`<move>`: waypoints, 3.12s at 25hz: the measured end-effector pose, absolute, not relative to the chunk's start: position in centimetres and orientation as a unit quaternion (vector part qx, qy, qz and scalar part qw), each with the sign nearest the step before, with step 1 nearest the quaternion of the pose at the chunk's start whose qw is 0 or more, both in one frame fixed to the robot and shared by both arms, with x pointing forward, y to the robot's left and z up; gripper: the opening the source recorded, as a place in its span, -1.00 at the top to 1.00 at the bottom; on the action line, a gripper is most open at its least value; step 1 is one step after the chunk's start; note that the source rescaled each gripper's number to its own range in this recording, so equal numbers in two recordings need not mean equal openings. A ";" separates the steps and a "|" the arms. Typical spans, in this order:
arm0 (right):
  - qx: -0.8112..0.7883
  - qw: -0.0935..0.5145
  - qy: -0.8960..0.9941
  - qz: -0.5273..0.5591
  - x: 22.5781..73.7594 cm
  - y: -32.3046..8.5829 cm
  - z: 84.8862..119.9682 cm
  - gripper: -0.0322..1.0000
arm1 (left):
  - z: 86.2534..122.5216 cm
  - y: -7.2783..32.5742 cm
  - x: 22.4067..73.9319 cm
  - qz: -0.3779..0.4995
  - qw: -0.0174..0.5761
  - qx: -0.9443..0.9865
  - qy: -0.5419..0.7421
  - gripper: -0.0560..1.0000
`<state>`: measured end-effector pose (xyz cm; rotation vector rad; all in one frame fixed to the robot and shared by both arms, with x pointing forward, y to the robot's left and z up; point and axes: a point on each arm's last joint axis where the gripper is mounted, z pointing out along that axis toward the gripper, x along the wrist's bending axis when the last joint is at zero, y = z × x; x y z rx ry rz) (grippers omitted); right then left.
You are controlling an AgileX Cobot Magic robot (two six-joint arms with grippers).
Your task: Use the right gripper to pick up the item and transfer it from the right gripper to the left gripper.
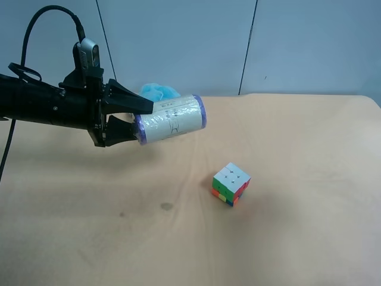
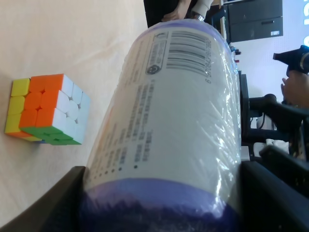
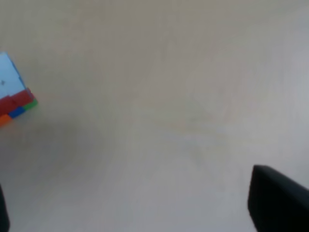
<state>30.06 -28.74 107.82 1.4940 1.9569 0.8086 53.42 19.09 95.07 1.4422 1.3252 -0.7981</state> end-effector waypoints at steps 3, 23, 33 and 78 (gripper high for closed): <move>0.558 0.272 0.723 0.303 28.5 -29.2 107.3 -0.82 | 95.1 19.1 53.4 -0.329 0.491 0.594 0.546 0.87; 0.548 0.216 0.736 0.335 27.1 -28.3 104.8 -0.58 | 95.1 19.1 53.4 -0.328 0.491 0.596 0.545 0.88; 0.569 0.329 0.650 0.381 23.7 -29.4 105.2 -0.57 | 95.1 19.1 53.4 -0.328 0.491 0.596 0.544 0.88; 0.602 0.366 0.608 0.366 23.3 -29.5 105.2 -0.56 | 106.6 25.1 60.3 0.020 0.150 0.815 0.559 0.89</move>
